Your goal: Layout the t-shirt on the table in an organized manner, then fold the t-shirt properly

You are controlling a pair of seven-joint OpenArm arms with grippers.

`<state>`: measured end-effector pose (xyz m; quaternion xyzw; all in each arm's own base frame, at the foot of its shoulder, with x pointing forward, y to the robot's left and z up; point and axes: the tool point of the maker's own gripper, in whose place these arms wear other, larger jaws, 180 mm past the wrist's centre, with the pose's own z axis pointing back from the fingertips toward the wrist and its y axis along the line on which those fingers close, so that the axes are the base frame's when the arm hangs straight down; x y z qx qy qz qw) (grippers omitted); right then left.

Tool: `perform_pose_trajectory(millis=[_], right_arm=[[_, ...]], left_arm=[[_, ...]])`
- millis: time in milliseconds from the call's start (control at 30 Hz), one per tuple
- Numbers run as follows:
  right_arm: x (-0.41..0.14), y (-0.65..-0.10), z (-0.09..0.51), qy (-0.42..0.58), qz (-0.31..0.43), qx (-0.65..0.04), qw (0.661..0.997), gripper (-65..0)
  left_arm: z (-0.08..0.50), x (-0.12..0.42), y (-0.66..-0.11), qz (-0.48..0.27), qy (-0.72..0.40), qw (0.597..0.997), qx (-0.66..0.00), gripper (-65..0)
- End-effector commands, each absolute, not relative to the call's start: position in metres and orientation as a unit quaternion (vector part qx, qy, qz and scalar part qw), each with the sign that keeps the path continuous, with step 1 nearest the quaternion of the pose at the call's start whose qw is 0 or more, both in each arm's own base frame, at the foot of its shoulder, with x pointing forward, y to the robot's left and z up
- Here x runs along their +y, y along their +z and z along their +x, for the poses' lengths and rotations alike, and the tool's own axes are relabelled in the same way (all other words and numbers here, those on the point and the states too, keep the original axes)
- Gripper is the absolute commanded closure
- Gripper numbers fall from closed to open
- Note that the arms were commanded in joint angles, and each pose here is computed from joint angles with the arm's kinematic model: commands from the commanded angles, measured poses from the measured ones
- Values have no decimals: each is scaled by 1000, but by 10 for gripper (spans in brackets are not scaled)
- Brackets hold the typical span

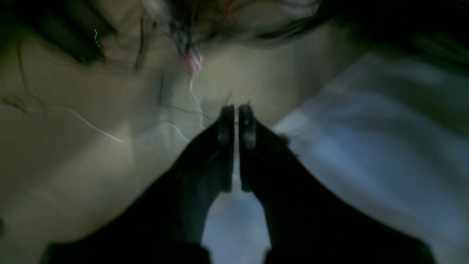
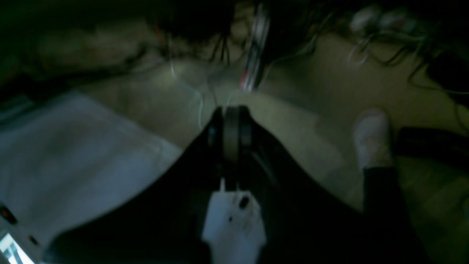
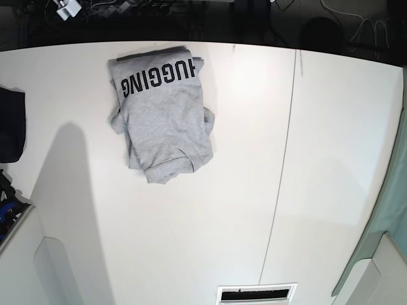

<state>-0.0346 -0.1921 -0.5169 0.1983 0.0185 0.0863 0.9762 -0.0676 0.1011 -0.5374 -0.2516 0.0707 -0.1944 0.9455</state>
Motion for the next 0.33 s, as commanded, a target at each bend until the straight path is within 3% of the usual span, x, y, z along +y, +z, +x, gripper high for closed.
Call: perform_pose_trajectory(millis=[0, 133, 300], right_arm=[[-193, -522, -34, 97, 196, 19, 976, 0], [-187, -551, -50, 113, 184, 79, 973, 0], [-179, -570, -34, 87, 187, 83, 975, 0]], left_arm=[[-62, 103, -547, -249, -187, 947, 78, -28], [-73, 127, -592, -172, -225, 947, 154, -28], [-62, 134, -617, -132, -281, 935, 174, -28]])
